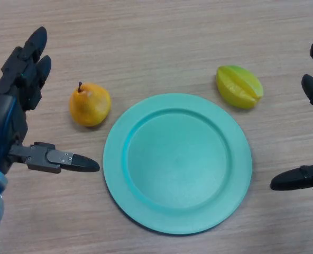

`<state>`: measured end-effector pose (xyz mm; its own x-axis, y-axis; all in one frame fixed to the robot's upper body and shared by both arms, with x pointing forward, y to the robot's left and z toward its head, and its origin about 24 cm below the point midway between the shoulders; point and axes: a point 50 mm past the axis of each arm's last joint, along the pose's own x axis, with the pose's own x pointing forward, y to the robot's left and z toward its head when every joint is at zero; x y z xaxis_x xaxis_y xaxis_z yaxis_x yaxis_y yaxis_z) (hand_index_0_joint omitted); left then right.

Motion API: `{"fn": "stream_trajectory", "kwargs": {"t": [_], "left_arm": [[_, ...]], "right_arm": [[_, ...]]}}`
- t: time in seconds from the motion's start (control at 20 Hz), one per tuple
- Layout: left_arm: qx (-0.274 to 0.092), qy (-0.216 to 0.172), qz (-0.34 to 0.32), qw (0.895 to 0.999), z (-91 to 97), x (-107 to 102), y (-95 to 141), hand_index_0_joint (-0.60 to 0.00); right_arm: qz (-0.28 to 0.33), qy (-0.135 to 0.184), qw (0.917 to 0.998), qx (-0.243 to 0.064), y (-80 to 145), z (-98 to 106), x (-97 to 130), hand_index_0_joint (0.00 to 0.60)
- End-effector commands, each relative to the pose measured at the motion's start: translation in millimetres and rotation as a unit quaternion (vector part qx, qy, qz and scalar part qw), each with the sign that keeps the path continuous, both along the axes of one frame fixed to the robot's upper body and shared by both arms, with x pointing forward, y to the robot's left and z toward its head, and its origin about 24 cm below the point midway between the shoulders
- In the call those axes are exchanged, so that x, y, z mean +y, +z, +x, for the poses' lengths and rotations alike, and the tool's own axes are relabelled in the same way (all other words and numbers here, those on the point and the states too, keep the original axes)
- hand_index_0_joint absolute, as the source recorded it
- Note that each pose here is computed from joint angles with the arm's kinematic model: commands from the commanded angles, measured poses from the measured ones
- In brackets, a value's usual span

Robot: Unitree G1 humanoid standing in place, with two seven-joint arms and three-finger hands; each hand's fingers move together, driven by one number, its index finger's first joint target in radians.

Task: Pick up the yellow pear and place it on the plate

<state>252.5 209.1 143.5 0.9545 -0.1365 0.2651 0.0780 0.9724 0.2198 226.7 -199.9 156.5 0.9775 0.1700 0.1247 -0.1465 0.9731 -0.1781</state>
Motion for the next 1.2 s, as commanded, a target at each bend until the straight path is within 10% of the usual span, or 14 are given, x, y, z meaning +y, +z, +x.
{"fn": "stream_trajectory", "kwargs": {"t": [0.05,0.5,1.2], "left_arm": [[-0.12,0.018,0.026,0.992,-13.4,13,37,0.0],[-0.138,0.048,0.031,0.989,-3.1,27,37,0.0],[-0.106,0.095,0.04,0.989,72.5,36,-2,0.0]], "right_arm": [[-0.039,-0.011,0.9916,-0.123,33,-10,-5,0.0],[-0.031,-0.004,0.9932,-0.112,32,-9,-4,0.0],[-0.038,-0.015,0.992,-0.119,32,-4,-7,0.0]]}}
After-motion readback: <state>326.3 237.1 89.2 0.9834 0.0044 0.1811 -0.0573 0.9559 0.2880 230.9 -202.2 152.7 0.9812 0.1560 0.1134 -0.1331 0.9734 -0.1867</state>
